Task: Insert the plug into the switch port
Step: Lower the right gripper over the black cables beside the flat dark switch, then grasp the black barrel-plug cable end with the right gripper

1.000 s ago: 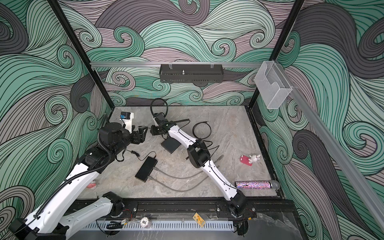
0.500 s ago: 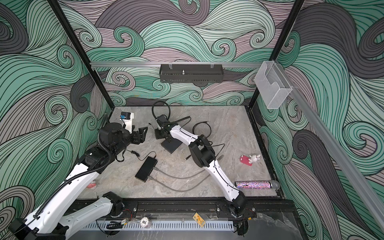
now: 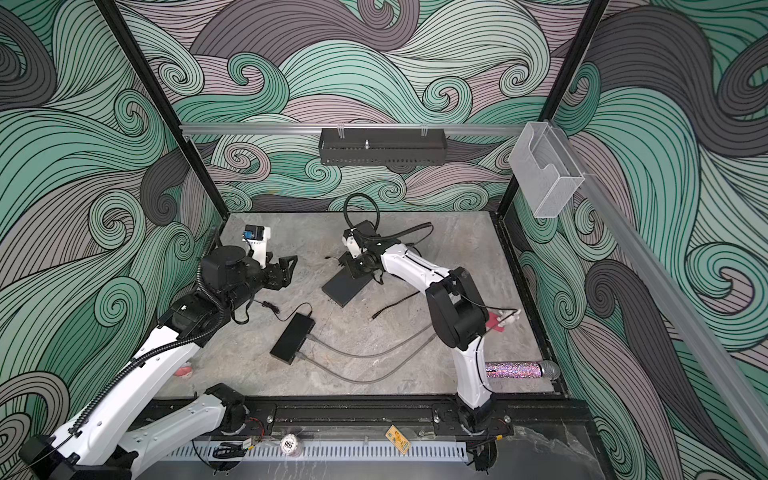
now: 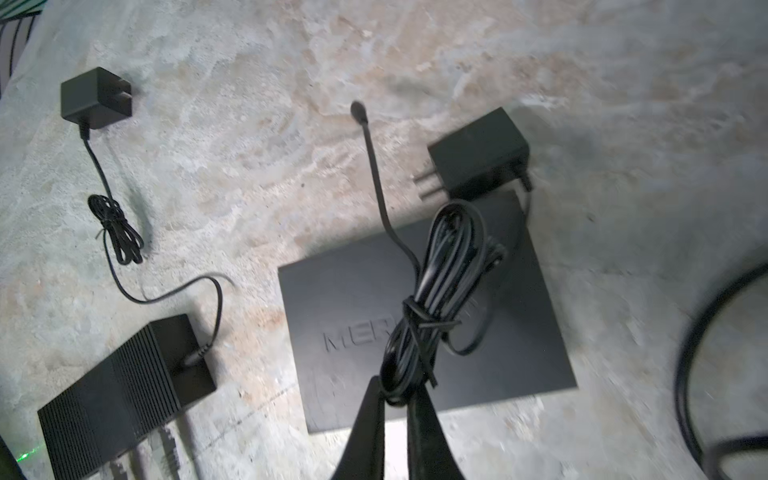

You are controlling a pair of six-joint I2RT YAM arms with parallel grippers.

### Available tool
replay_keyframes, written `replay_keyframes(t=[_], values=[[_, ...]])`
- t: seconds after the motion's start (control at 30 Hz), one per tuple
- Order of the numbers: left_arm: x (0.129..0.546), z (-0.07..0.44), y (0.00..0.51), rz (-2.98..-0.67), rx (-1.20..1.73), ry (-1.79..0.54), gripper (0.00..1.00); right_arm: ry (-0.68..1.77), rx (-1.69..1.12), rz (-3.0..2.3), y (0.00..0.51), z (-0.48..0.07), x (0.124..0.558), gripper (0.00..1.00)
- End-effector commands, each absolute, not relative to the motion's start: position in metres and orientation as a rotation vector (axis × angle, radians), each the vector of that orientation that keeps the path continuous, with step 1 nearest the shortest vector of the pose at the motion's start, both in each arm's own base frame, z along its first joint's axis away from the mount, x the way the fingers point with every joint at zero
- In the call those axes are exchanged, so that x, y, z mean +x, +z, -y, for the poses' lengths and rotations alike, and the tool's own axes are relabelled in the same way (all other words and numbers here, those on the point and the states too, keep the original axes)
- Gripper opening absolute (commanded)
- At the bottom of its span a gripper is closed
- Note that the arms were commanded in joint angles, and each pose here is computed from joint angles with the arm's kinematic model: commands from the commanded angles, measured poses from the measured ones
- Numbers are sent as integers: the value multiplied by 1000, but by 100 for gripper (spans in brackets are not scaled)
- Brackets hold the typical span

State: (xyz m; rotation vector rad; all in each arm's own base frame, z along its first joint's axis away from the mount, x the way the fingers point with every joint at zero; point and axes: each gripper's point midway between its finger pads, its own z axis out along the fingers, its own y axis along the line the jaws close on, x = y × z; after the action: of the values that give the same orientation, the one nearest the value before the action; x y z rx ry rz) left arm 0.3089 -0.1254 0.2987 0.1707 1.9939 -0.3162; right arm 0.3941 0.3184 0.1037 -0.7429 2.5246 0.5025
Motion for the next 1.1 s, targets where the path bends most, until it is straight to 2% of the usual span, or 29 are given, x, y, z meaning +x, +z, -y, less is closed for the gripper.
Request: replay_keyframes(t=[0.0, 0.27, 0.37, 0.47, 0.57, 0.77, 0.97, 1.07], values=[[311, 133, 295, -2000, 192, -362, 74, 455, -745, -2534, 102, -294, 381, 13], [314, 143, 285, -2030, 222, -413, 74, 376, -707, -2571, 100, -256, 354, 24], [314, 143, 284, -2035, 222, -414, 74, 360, -713, -2572, 100, -251, 352, 32], [314, 142, 285, -2032, 218, -412, 74, 500, -811, -2529, 110, -274, 345, 36], [316, 133, 286, -2033, 181, -373, 74, 627, -1032, -2476, 116, -313, 329, 40], [321, 75, 299, -2001, -118, -225, 74, 538, -1353, -2372, 99, -368, 323, 40], [316, 73, 309, -1983, -104, -233, 75, 544, -1535, -2308, 81, -406, 339, 40], [314, 71, 314, -1971, -99, -221, 75, 555, -1580, -2312, 68, -419, 349, 44]])
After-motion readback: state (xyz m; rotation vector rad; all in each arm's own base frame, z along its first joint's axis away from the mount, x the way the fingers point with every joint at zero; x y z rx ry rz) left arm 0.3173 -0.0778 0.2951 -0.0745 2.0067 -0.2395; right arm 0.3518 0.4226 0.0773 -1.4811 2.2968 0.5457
